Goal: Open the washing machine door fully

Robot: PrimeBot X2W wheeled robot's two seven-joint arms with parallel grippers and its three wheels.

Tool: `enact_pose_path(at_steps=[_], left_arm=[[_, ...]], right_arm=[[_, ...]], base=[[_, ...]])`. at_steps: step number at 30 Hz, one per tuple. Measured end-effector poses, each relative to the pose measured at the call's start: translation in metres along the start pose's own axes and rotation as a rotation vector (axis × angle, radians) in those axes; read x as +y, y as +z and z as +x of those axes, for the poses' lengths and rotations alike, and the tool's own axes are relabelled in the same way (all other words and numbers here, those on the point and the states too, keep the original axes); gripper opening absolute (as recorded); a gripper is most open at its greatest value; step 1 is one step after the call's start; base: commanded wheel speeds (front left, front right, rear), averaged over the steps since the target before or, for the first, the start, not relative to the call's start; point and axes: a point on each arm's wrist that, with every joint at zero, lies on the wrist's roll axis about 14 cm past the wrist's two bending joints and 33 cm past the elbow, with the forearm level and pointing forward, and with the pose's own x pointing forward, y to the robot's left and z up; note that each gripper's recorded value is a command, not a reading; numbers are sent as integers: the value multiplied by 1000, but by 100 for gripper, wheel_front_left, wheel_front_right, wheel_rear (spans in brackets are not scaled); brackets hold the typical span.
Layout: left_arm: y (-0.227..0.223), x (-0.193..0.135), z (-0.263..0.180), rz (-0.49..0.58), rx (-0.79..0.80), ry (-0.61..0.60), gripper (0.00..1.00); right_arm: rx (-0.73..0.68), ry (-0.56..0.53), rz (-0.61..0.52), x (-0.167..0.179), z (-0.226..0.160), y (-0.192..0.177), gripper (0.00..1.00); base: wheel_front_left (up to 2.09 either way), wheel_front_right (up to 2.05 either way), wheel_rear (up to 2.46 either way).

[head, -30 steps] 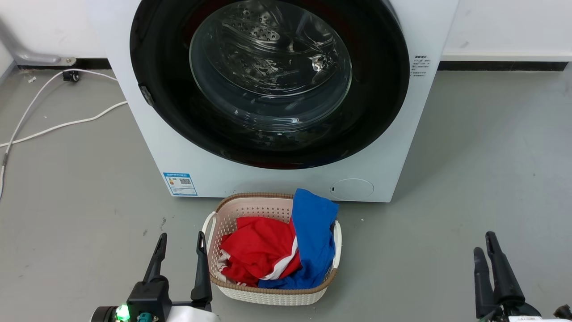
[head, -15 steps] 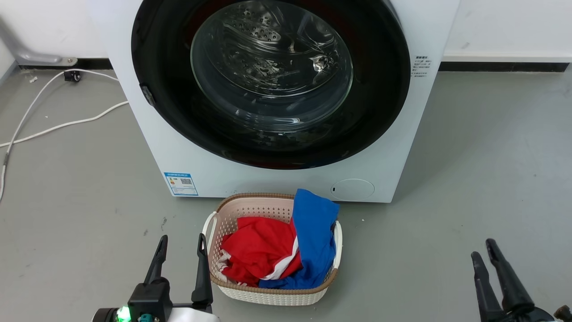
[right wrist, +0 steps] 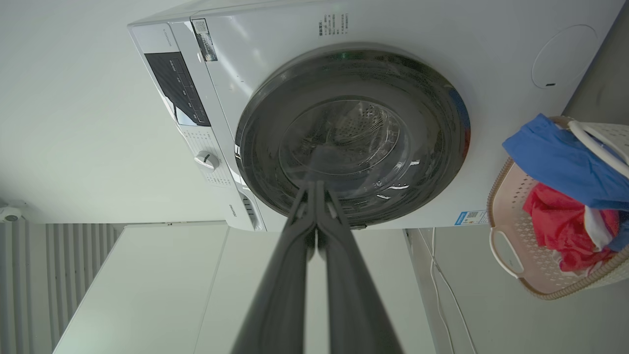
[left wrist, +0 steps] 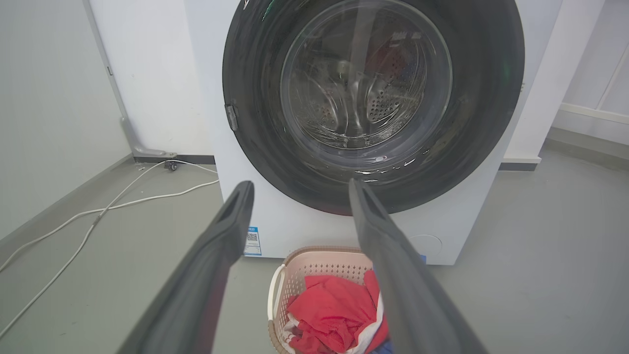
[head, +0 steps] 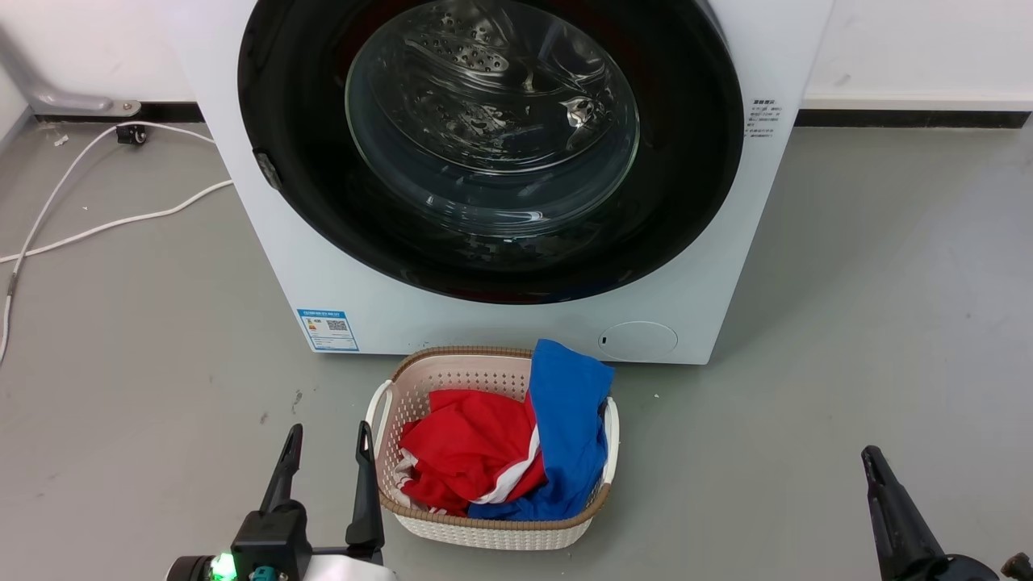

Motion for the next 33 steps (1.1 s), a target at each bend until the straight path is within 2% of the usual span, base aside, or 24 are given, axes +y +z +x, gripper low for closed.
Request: enact_pose_path(at_steps=[5,13,23,33], left_arm=[[0,0,0,3,-2,1,100],[-1,0,4,12,1,3,100],[-11,1,26,45,24,11,100],[-21,7,55,78,32,33,100]], right_arm=[[-13,-6,4,-2,1,2,0],[-86,49,-25,16,24,34,0],[-130,111,-114,45,92,87,0],[-55,143,-220,66,165,103,0]], base=[[0,0,0],[0,0,0],[0,0,0],[0,0,0]])
